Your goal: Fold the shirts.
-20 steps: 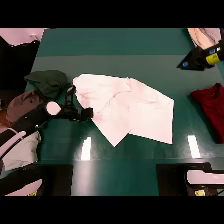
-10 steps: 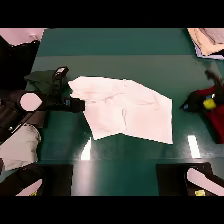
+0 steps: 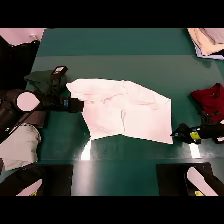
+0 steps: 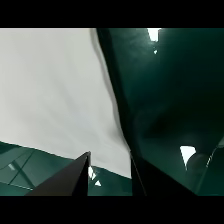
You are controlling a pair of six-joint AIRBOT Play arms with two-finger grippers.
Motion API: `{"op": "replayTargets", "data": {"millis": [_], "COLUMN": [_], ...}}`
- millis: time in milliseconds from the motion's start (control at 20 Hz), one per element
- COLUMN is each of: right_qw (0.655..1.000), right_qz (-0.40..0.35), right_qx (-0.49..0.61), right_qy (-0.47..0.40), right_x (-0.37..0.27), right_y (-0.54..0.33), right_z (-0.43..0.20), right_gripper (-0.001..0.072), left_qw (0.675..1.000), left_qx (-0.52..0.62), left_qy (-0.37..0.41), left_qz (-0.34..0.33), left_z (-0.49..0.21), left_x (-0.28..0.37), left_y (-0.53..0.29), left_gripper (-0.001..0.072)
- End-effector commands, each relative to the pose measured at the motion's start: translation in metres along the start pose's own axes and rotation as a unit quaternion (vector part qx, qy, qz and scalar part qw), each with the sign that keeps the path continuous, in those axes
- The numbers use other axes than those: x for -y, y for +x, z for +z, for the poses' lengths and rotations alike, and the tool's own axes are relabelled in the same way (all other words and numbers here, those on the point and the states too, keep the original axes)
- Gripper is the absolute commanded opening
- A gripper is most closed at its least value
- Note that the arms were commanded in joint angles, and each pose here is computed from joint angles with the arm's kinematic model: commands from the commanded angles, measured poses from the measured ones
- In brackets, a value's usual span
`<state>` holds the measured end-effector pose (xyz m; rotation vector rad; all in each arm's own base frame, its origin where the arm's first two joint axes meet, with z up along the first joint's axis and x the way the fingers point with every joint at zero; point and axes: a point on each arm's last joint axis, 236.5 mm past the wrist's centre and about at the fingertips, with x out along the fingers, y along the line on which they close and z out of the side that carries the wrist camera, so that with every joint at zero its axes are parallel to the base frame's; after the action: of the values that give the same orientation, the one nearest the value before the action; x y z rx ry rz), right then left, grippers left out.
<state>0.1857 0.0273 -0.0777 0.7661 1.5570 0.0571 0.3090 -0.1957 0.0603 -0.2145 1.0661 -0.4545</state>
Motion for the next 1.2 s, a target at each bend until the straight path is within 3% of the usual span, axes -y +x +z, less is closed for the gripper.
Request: {"op": "replayTargets", "data": {"millis": [0,400,450,500,550,700,900,1000,1150], "right_qw": [1.0,0.998,0.997,0.996,0.996,0.995,0.973,0.929,0.831], "right_qz": [-0.005,-0.001,-0.004,-0.009,-0.014,-0.018,0.001,0.023,0.042], "right_qx": [0.005,-0.064,-0.076,-0.083,-0.086,-0.055,0.151,0.303,0.491], "right_qy": [0.005,0.006,-0.002,-0.014,-0.029,-0.087,-0.177,-0.21,-0.258], "right_x": [0.007,0.004,0.002,0.0,-0.004,-0.032,-0.118,-0.17,-0.232], "right_y": [0.007,0.024,0.029,0.033,0.036,0.018,-0.089,-0.187,-0.343], "right_z": [-0.002,-0.021,-0.024,-0.026,-0.025,-0.001,0.074,0.102,0.09], "right_gripper": [0.0294,0.0293,0.0234,0.011,0.0048,0.0019,0.0018,0.0018,0.0018], "left_qw": [1.0,1.0,1.0,1.0,1.0,0.999,0.981,0.961,0.915], "left_qx": [-0.008,-0.017,-0.017,-0.017,-0.013,0.034,0.164,0.243,0.373], "left_qy": [0.0,0.0,0.0,0.0,0.001,0.022,0.096,0.123,0.148], "left_qz": [0.0,0.001,0.001,0.001,0.001,-0.004,0.032,0.049,0.047], "left_z": [-0.004,-0.008,-0.008,-0.008,-0.005,0.031,0.12,0.157,0.189], "left_x": [0.0,0.0,0.0,0.0,0.001,0.015,0.039,0.055,0.088], "left_y": [-0.001,-0.001,-0.001,-0.001,-0.003,-0.027,-0.127,-0.197,-0.317], "left_gripper": [0.0026,0.0026,0.0025,0.0025,0.0025,0.0025,0.0025,0.0025,0.0025]}}
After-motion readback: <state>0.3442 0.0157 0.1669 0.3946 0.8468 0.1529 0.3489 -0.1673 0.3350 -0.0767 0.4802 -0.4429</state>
